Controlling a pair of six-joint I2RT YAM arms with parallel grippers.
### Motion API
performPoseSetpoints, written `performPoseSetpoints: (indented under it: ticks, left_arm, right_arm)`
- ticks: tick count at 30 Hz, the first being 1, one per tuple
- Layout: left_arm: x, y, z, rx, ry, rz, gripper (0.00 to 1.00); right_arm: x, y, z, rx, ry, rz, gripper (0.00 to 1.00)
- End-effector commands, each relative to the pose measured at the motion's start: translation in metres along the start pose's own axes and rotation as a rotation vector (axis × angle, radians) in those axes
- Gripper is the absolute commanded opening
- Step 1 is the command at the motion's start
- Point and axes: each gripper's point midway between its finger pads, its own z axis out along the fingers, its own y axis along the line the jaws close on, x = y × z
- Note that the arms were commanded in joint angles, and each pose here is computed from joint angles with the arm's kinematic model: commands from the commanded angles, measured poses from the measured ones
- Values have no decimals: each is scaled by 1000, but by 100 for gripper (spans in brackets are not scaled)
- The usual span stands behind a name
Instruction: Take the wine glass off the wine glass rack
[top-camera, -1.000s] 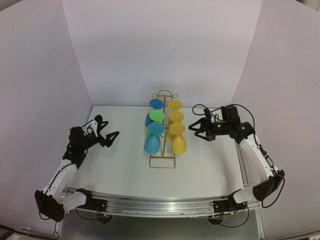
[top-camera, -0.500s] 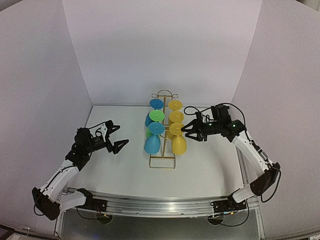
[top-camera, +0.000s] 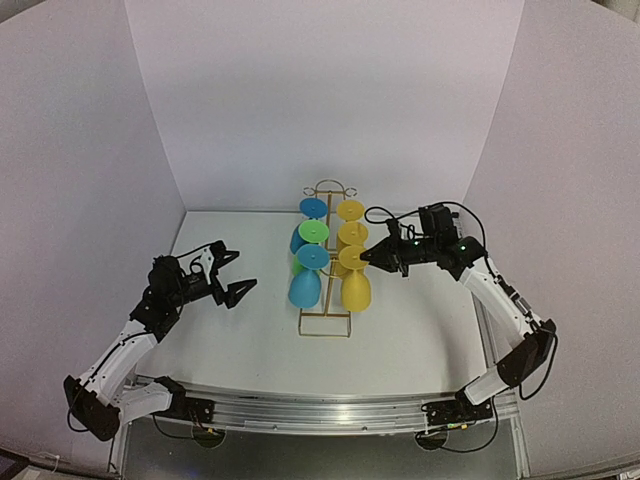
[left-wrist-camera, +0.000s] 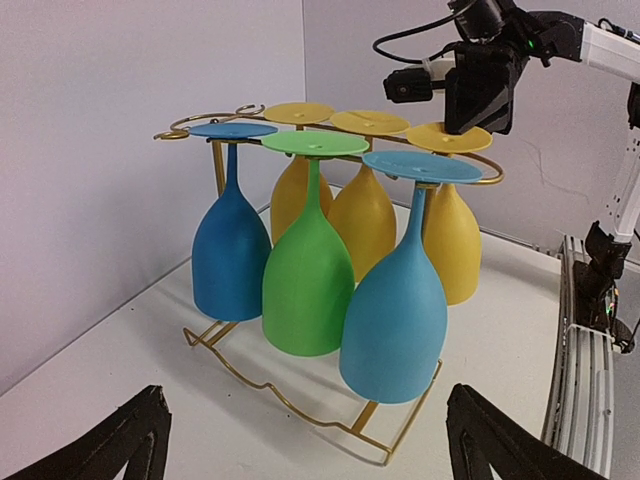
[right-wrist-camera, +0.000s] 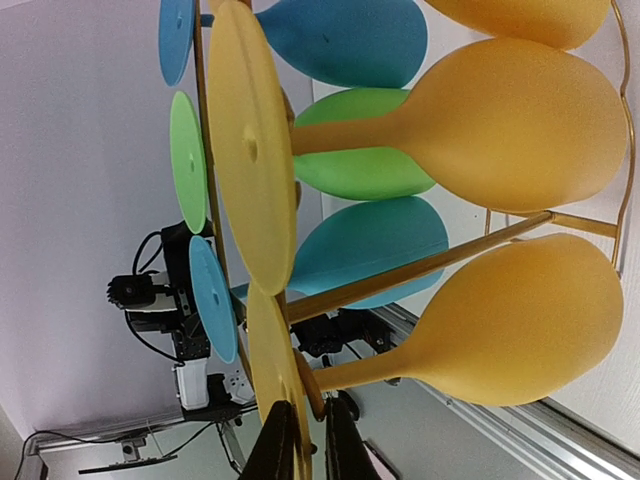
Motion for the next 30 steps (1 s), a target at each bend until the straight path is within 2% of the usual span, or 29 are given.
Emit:
performPoseSetpoints:
  ticks: [1, 5, 30]
  left_arm:
    - [-16, -3, -5, -3, -26, 30, 96]
    - [-14, -3, -5, 1, -20, 27, 96]
    - [-12, -6, -5, 19, -16, 21, 96]
  right_arm:
    - [1, 14, -4, -35, 0, -14, 5]
    - [1, 15, -5, -34, -5, -6, 0]
    - [0, 17, -18, -22, -85, -9, 0]
